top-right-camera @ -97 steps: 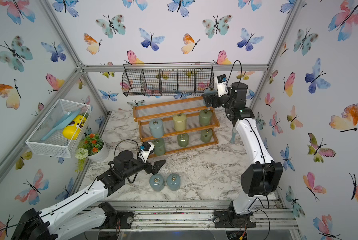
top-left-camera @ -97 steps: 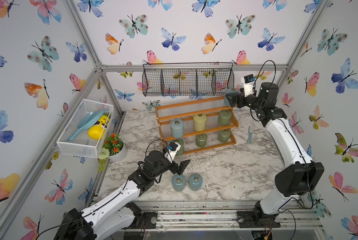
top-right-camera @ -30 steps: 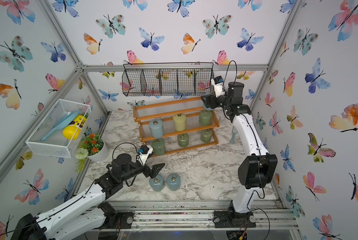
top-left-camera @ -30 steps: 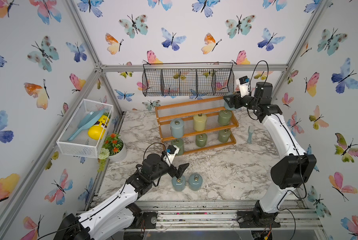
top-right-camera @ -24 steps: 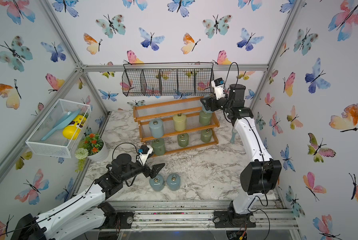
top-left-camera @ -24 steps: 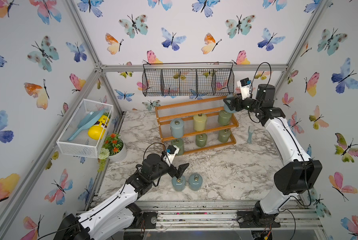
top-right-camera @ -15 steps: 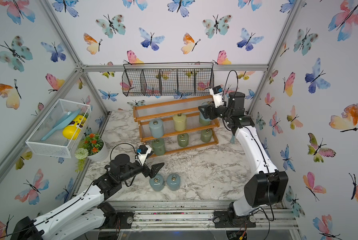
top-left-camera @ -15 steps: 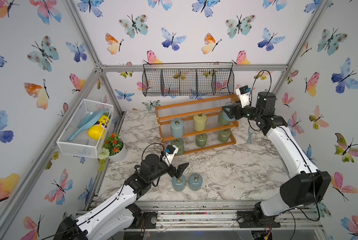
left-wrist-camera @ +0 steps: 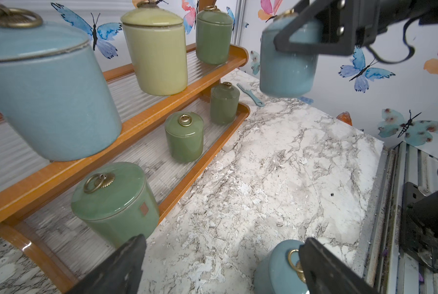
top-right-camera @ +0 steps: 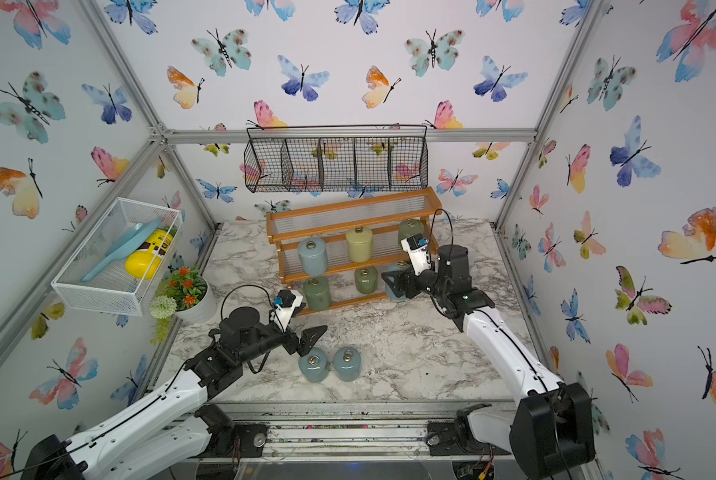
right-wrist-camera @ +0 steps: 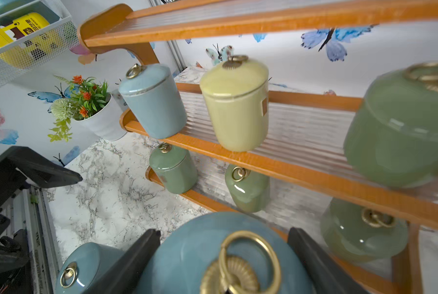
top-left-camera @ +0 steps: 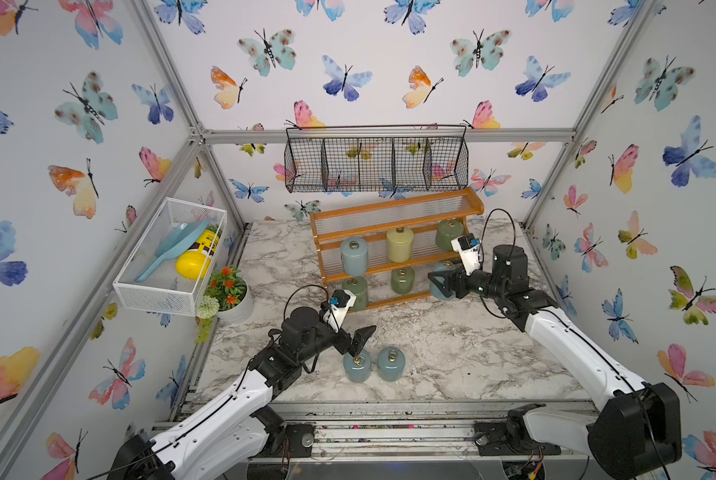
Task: Remove the tea canisters from the shelf
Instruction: Pick up the tea canister from the shelf, then place the tea canister at the center of the board.
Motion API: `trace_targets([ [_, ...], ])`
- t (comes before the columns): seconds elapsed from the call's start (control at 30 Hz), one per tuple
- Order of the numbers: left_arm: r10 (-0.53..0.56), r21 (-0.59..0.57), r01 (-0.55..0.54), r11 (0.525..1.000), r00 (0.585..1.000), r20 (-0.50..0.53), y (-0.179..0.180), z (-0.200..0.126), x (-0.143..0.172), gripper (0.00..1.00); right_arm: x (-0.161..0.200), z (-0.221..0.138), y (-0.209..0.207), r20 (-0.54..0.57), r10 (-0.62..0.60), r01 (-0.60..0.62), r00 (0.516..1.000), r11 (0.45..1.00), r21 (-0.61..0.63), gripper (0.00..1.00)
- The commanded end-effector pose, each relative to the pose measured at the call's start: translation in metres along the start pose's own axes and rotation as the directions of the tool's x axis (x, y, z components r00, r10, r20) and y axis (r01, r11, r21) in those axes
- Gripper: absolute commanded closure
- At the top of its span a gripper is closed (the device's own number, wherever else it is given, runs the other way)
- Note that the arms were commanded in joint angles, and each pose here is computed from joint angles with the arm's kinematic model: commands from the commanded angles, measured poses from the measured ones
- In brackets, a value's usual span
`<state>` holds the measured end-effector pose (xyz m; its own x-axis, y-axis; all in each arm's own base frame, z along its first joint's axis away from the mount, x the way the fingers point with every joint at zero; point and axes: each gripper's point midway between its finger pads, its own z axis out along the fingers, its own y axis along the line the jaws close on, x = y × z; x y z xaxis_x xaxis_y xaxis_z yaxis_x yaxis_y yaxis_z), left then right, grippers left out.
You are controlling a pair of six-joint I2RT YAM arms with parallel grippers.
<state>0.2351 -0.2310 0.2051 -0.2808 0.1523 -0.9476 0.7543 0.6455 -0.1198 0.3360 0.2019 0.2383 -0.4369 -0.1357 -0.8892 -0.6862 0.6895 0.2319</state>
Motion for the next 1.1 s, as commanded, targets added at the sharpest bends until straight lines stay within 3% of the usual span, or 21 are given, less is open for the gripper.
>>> trace_targets([
  [0.0,0.001,0.004,-0.001,1.000,1.000,0.027,-0.002,-0.004,-0.013,0.02,-0.022,-0.006,0.023,0.129,-0.061,0.066,0.990,0.997,-0.033,0.28],
  [0.63,-0.040,-0.016,0.040,0.999,0.999,0.017,0.001,-0.008,-0.007,0.01,0.128,0.025,0.080,-0.075,0.032,-0.039,0.997,0.995,-0.094,0.29],
  [1.07,-0.031,-0.017,0.031,0.999,1.000,0.006,0.002,-0.004,-0.008,0.02,0.167,0.033,0.079,-0.143,0.042,-0.049,0.989,0.998,-0.042,0.29],
])
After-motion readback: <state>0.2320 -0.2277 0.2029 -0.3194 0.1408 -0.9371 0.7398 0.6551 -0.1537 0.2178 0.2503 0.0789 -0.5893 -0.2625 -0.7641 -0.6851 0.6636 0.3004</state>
